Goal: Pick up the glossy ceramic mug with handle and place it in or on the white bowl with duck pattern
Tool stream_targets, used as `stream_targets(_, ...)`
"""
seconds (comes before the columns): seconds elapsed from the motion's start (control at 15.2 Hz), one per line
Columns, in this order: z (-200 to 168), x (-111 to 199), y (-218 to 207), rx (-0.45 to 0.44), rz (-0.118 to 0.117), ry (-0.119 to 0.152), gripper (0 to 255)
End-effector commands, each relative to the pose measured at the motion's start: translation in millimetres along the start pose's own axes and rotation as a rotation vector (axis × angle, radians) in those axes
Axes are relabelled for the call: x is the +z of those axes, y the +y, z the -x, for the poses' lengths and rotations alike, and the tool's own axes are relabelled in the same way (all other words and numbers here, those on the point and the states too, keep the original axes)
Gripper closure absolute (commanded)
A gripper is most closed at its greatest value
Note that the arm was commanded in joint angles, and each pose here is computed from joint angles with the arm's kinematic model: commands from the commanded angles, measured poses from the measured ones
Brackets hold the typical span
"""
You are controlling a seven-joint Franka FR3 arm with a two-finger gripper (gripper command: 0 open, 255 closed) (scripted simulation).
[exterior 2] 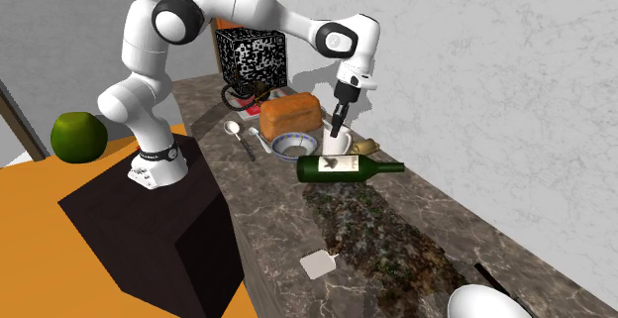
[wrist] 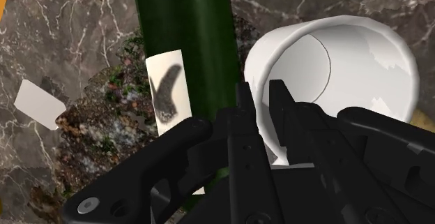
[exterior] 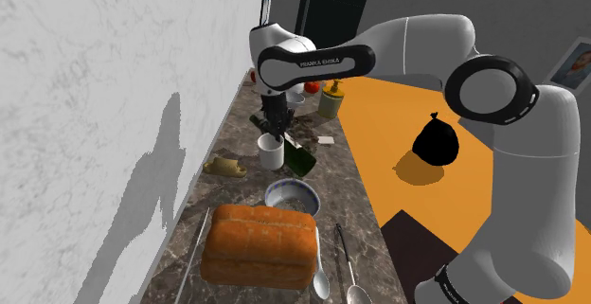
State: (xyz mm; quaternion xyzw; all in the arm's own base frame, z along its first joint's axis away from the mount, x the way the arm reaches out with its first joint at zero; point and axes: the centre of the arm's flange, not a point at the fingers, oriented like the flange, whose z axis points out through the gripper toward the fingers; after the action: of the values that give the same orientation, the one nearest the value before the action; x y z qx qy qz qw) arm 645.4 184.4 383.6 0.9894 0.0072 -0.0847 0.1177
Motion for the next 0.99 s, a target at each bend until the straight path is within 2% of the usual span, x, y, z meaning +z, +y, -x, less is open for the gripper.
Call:
stream_targets(0.0, 1.0, -9.9, 2.8, 0.000, 0.000, 0.000, 255)
stream_targets(0.66, 9.1, -55.6, 13.9, 0.000, 0.000, 0.000, 255)
stream_targets(0.92, 61.3, -62.6, 10.8, 0.000, 0.000, 0.000, 255)
